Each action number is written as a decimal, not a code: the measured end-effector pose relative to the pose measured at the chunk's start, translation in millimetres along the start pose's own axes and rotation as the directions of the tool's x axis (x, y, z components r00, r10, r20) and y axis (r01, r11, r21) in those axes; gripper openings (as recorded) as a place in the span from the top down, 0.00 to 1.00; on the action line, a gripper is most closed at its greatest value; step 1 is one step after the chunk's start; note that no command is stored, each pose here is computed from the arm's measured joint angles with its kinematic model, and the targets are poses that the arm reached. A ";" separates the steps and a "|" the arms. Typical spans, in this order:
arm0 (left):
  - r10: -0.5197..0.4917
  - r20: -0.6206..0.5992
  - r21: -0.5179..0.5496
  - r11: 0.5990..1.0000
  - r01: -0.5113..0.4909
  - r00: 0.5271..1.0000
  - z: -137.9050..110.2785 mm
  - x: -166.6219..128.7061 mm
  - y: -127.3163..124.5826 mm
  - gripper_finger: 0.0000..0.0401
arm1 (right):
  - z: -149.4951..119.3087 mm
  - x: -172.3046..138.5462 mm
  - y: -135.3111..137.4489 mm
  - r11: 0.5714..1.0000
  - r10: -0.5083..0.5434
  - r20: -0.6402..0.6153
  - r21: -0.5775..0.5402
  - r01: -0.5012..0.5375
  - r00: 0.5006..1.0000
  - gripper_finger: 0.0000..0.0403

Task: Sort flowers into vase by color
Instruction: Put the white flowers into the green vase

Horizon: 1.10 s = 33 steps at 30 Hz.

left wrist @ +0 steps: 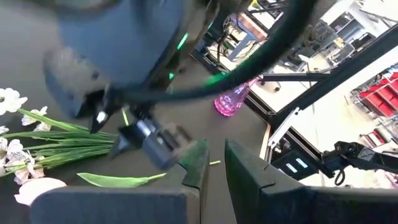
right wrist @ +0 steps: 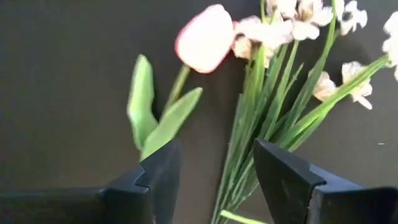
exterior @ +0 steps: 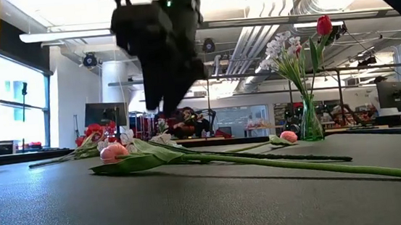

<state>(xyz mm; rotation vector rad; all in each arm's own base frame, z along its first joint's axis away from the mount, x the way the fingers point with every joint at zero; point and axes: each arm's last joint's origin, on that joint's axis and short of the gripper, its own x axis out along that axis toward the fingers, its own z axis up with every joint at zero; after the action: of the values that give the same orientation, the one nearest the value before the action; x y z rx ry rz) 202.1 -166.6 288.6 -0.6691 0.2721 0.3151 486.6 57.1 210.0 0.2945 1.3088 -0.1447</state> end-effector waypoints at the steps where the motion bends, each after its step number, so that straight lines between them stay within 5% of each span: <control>1: 0.001 0.001 0.000 1.000 -0.001 1.000 0.1 0.1 0.0 0.91 | 0.0 5.3 -1.3 1.000 -0.009 -0.011 0.002 0.009 1.000 0.53; 12: 0.020 -0.003 0.016 1.000 -0.020 1.000 -0.3 1.5 2.8 0.91 | 6.5 33.3 -20.6 0.993 -0.115 -0.023 0.015 0.116 0.993 0.53; 17: 0.033 -0.003 0.017 0.999 -0.033 0.999 1.1 4.1 4.7 0.91 | 10.6 45.0 -26.6 0.996 -0.082 -0.028 0.019 0.082 0.996 0.53; 23: 0.035 -0.114 0.017 0.999 -0.033 0.993 1.6 10.4 10.2 0.91 | 9.3 66.2 -28.1 0.996 -0.093 -0.052 0.011 0.094 0.994 0.54; 33: 0.047 -0.140 -0.017 0.999 -0.050 0.989 0.7 11.8 12.6 0.91 | 6.4 76.2 -32.4 0.990 -0.138 -0.086 -0.050 0.134 0.987 0.83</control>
<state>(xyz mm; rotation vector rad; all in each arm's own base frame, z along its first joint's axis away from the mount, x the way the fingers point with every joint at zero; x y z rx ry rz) 208.4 -154.5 278.0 -0.7068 0.4198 0.3187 503.3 28.9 133.7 0.1752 1.4192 -0.2196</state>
